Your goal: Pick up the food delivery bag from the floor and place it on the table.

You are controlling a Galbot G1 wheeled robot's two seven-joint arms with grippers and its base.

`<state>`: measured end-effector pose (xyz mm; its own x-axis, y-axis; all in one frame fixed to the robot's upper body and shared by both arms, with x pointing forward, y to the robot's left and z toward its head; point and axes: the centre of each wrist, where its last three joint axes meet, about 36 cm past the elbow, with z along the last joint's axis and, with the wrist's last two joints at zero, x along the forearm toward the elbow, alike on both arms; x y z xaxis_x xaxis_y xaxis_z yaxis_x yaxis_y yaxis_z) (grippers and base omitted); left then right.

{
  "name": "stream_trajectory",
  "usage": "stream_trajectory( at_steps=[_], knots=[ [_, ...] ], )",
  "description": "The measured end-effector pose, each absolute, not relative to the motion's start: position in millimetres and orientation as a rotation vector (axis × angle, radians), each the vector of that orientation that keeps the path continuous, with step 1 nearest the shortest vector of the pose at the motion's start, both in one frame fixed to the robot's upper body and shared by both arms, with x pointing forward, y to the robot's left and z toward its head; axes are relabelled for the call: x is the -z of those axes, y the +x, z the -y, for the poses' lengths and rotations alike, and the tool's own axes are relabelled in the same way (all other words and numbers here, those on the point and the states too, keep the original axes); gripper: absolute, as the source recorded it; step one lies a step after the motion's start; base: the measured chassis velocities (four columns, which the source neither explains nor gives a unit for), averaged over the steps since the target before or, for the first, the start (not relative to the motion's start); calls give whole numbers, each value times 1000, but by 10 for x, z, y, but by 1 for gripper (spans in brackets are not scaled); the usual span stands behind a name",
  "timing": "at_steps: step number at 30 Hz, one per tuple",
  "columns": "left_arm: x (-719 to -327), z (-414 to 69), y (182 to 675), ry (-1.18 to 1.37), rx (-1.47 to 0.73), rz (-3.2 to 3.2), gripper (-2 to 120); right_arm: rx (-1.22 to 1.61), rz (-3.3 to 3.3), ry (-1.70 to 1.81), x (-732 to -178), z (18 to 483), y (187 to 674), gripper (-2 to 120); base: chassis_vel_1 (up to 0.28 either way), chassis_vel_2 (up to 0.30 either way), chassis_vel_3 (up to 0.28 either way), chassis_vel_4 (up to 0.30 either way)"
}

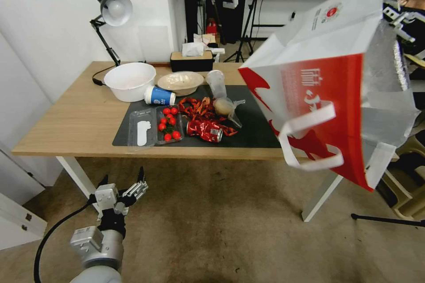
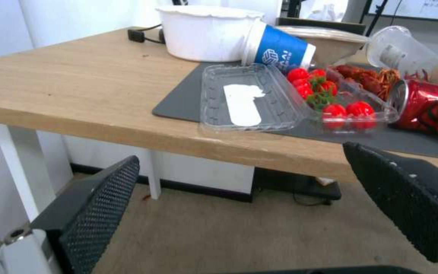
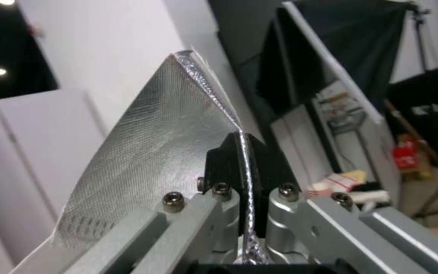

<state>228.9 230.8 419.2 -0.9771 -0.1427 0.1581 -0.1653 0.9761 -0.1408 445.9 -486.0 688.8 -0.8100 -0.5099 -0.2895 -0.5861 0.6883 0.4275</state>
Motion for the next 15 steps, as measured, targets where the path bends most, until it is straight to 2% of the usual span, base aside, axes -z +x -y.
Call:
stream_trajectory(
  at_steps=[8, 15],
  knots=[
    [-4155, -2294, 2274, 234, -225, 2973, 100, -811, -2863, -737, -6762, 4944, 4541, 0, 0, 0, 0, 0],
    [-4150, -2293, 2268, 234, -219, 2974, 100, -892, -2880, -728, -6565, 4929, 4644, 0, 0, 0, 0, 0]
  ],
)
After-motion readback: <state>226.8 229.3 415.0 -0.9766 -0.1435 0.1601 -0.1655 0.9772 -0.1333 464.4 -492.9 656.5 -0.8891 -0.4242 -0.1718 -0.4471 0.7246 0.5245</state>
